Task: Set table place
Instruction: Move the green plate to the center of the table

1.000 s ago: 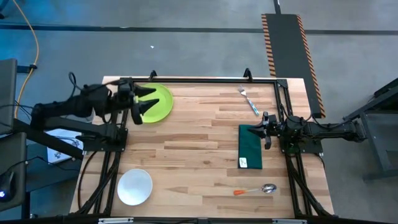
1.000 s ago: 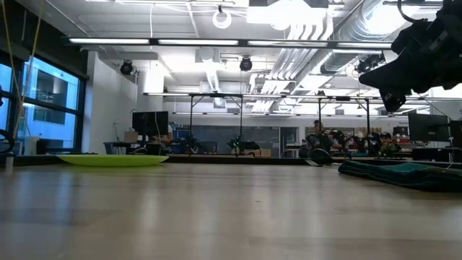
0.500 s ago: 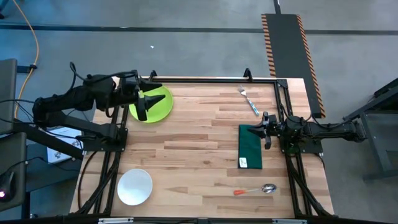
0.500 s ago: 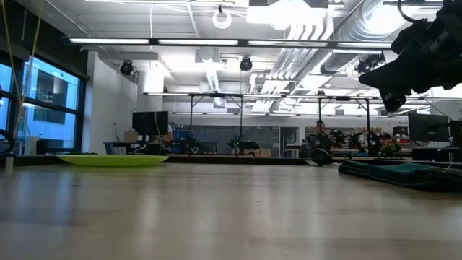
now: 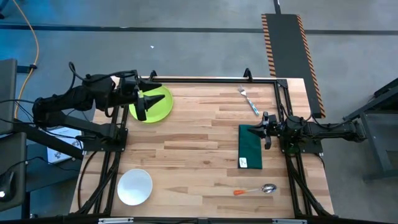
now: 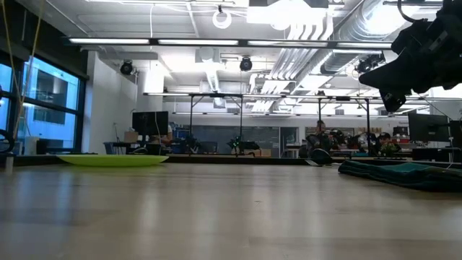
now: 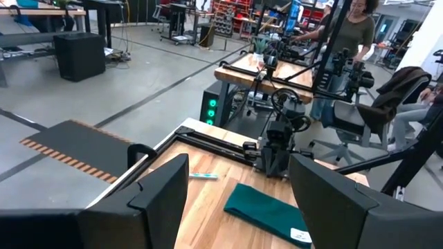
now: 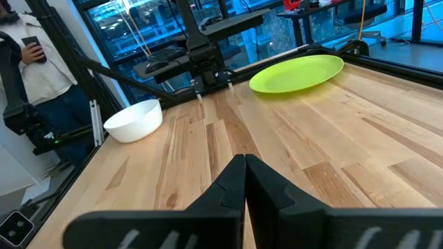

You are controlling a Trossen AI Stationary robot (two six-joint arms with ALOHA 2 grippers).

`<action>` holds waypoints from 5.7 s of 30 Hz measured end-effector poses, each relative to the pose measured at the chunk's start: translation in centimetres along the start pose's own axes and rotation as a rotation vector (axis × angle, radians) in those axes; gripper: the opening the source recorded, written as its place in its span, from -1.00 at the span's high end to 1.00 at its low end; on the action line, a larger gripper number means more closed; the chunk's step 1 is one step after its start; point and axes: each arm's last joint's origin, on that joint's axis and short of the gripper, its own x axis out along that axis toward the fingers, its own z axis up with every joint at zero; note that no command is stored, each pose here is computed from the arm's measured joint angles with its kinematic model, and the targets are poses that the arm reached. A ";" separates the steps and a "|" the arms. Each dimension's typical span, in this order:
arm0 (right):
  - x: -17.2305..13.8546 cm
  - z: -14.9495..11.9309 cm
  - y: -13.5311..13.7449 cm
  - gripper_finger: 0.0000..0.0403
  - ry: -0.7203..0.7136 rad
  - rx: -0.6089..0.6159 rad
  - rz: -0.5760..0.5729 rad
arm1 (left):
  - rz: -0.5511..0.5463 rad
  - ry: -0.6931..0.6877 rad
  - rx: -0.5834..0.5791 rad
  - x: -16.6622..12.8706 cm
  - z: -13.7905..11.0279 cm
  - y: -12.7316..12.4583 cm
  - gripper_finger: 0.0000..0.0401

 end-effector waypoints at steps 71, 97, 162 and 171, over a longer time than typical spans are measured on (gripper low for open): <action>-1.6 13.2 3.8 1.00 -0.444 -0.055 -0.011 | -0.001 0.076 0.021 0.0 -0.7 0.1 -0.18; 1.0 16.4 4.7 -0.05 -0.332 -0.033 -0.133 | -0.053 0.012 -0.087 1.9 -6.4 0.7 -0.18; 2.8 16.6 4.9 -0.09 -0.160 0.088 -0.177 | 0.006 0.007 -0.077 2.5 -7.8 1.0 -0.18; 2.8 16.1 4.4 -0.09 -0.146 0.154 -0.288 | 0.099 -0.005 -0.070 2.4 -7.8 1.3 -0.18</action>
